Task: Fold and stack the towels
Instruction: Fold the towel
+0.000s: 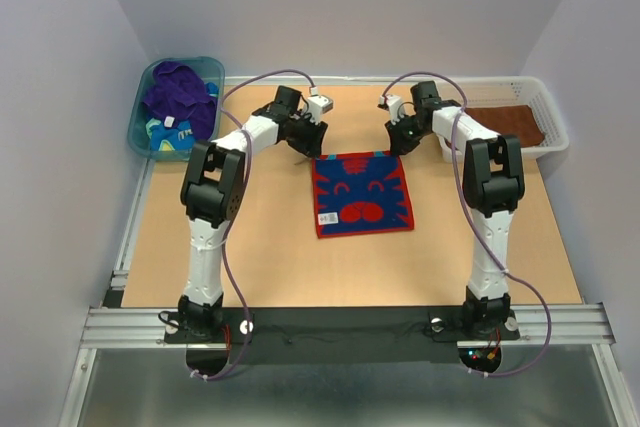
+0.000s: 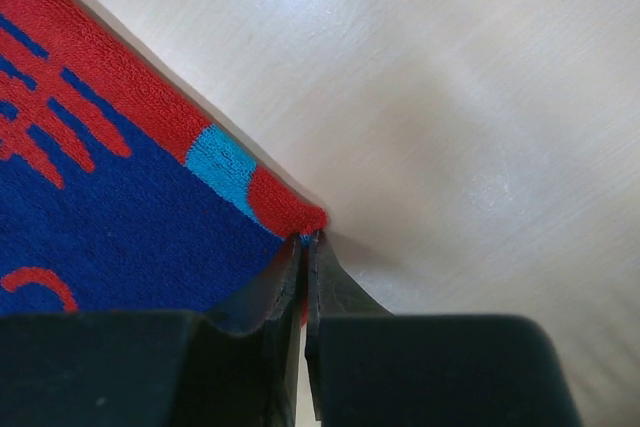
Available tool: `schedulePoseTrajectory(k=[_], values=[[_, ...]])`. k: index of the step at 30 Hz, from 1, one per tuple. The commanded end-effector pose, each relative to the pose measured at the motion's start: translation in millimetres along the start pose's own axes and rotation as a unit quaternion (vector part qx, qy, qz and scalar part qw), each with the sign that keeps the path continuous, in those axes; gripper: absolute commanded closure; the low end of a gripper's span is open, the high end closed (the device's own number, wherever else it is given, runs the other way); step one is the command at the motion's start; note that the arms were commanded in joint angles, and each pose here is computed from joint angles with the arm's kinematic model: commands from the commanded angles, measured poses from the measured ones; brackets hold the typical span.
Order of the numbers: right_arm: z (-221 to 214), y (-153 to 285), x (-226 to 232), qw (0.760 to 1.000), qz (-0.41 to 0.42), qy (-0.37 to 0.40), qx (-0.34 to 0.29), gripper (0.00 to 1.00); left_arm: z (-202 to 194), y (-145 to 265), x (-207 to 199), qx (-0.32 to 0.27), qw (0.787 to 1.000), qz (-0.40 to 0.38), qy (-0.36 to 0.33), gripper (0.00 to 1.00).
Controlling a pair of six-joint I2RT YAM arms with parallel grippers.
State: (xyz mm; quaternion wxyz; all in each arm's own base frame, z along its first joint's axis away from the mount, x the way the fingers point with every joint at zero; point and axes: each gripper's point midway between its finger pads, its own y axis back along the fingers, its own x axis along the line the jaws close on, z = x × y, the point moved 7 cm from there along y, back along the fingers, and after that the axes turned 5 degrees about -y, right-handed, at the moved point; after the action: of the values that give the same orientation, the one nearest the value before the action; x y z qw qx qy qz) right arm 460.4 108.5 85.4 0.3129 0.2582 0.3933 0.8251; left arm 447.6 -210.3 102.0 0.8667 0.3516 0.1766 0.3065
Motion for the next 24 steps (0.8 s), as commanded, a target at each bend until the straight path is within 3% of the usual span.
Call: schedulePoseTrajectory(k=[1, 7, 8, 18, 23, 24], values=[[-32.0, -17.2, 5.1, 0.997, 0.028, -0.023, 0.064, 0.98, 8.2, -0.1, -2.1, -0.005, 1.000, -0.028, -0.002, 0.43], [-32.7, -19.1, 4.9, 0.997, 0.027, -0.025, 0.066, 0.98, -4.5, -6.6, -8.9, 0.014, 0.998, -0.064, 0.005, 0.45], [-32.2, -18.6, 5.0, 0.997, 0.027, -0.026, 0.066, 0.98, -5.8, -7.3, -10.2, 0.015, 0.997, -0.070, 0.006, 0.51], [-29.9, -15.3, 3.4, 0.997, 0.016, -0.024, 0.066, 0.99, -25.5, -13.7, -8.7, 0.053, 0.994, -0.090, 0.026, 0.63], [-24.7, -14.6, 0.7, 0.998, 0.012, -0.024, 0.059, 1.00, -37.9, -14.9, -3.1, 0.072, 0.993, -0.093, 0.034, 0.83], [-8.8, -9.6, -0.8, 0.999, 0.010, -0.020, 0.038, 1.00, -36.7, -12.6, 7.3, 0.070, 0.994, -0.078, 0.023, 1.00]])
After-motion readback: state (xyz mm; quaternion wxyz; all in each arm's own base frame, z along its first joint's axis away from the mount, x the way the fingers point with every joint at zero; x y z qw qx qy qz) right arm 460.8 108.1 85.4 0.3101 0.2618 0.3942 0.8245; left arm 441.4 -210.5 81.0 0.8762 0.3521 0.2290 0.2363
